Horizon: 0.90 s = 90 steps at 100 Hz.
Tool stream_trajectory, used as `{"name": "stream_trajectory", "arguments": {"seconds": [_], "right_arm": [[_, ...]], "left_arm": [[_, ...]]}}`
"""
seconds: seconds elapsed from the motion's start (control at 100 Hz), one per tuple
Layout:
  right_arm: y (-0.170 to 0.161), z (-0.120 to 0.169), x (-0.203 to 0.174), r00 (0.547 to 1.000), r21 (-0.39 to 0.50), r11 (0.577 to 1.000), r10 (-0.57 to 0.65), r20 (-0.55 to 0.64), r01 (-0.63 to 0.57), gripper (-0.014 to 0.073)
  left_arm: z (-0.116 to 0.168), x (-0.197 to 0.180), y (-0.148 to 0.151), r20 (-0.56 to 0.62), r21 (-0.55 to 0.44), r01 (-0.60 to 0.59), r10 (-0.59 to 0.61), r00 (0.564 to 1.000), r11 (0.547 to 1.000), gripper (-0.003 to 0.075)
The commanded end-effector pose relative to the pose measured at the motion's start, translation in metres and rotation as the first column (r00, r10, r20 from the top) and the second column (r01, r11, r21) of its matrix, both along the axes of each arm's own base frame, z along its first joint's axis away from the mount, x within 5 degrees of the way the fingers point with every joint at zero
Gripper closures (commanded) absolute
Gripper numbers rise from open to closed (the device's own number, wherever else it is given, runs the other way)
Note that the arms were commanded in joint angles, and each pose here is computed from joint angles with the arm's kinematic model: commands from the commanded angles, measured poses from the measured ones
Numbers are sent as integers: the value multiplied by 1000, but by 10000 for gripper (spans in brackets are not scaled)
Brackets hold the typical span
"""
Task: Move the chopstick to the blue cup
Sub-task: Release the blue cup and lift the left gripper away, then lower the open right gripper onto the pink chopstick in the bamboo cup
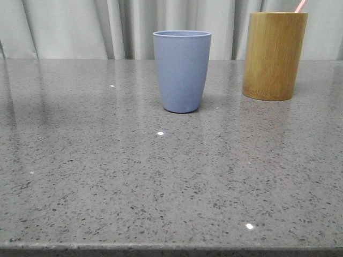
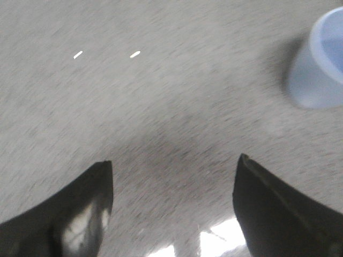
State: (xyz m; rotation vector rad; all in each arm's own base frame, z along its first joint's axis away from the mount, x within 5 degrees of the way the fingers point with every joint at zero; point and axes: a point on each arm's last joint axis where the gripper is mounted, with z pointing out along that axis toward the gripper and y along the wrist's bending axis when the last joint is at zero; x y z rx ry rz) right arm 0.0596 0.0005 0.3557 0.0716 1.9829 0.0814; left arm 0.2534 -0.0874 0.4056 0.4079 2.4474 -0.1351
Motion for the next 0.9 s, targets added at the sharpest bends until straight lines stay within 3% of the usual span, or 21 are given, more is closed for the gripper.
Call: {"name": "stream_trajectory", "arguments": {"seconds": [0.0, 0.2, 0.41, 0.53, 0.65, 0.89], "right_arm": [[0, 14, 3, 997, -8, 1000, 1, 79, 0, -50], [0, 14, 3, 997, -8, 1000, 1, 79, 0, -50], [1, 14, 3, 997, 4, 1000, 5, 76, -6, -50], [2, 17, 4, 993, 23, 1000, 13, 114, -16, -50], [4, 28, 15, 973, 38, 999, 18, 230, -28, -50], [10, 36, 75, 938, 120, 991, 7, 348, -52, -50]], "left_arm": [[10, -23, 26, 121, -49, -75, 80, 989, 996, 260], [-7, -73, 57, 170, -125, -176, 196, 966, 976, 260], [-25, -108, 66, 174, -116, -197, 216, 961, 973, 260], [-33, -115, 67, 164, -112, -199, 215, 963, 974, 260], [-35, -115, 67, 155, -111, -199, 215, 964, 974, 260], [-36, -113, 65, 146, -123, -197, 214, 966, 973, 260]]}}
